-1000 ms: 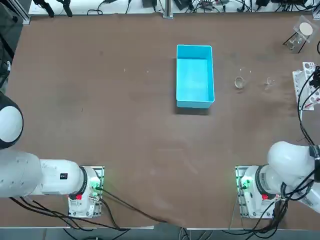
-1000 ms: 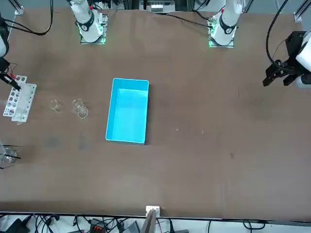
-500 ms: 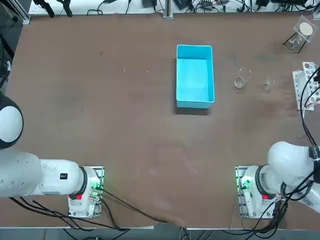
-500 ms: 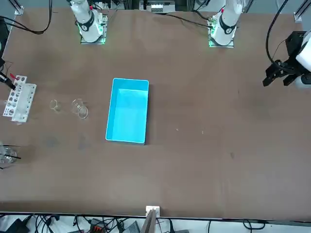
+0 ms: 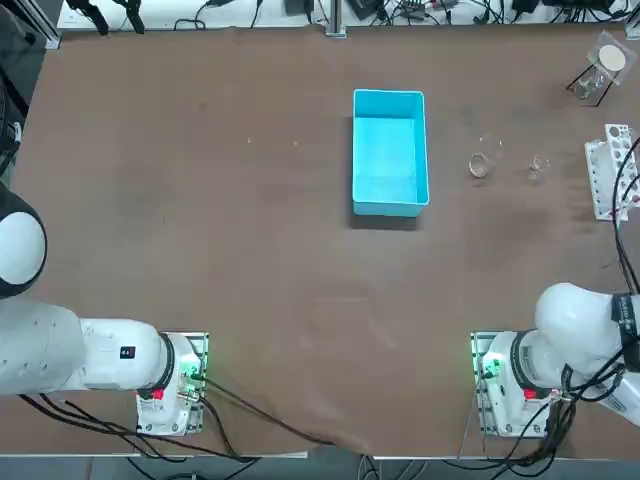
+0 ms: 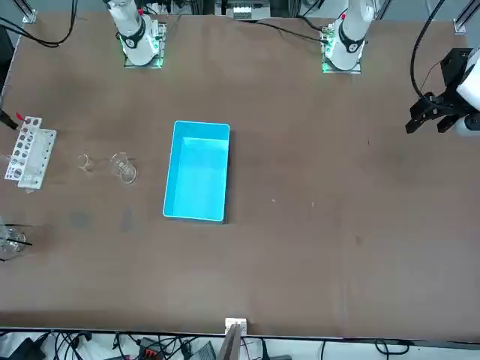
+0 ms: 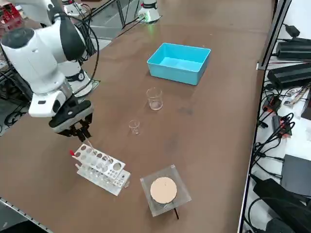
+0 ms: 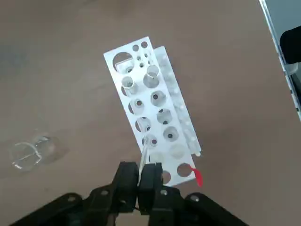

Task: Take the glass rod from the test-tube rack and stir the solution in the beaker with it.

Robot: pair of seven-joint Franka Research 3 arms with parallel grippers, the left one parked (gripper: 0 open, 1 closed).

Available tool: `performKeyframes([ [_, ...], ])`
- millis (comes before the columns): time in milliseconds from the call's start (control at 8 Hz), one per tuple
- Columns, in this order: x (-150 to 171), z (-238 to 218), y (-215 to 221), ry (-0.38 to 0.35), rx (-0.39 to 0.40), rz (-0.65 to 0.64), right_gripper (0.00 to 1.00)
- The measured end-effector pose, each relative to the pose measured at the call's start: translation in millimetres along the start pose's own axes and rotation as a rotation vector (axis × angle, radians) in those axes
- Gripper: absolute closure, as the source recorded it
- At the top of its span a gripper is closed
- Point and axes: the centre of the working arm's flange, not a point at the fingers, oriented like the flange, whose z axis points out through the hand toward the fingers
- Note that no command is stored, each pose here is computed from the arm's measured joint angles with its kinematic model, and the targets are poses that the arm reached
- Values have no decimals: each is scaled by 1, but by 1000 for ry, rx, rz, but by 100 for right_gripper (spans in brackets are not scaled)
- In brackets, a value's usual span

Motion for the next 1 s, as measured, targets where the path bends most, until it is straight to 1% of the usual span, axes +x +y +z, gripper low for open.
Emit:
performKeyframes([
  [250, 6, -52, -12, -33, 7, -26, 95],
  [375, 5, -75, -34, -43, 9, -63, 95],
  [500, 3, -92, -69, -57, 12, -110, 95],
  [625, 0, -101, -114, -79, 14, -131, 95],
  [750, -3, -103, -170, -102, 13, -135, 95],
  [1000, -20, -90, -299, -140, -10, -134, 95],
])
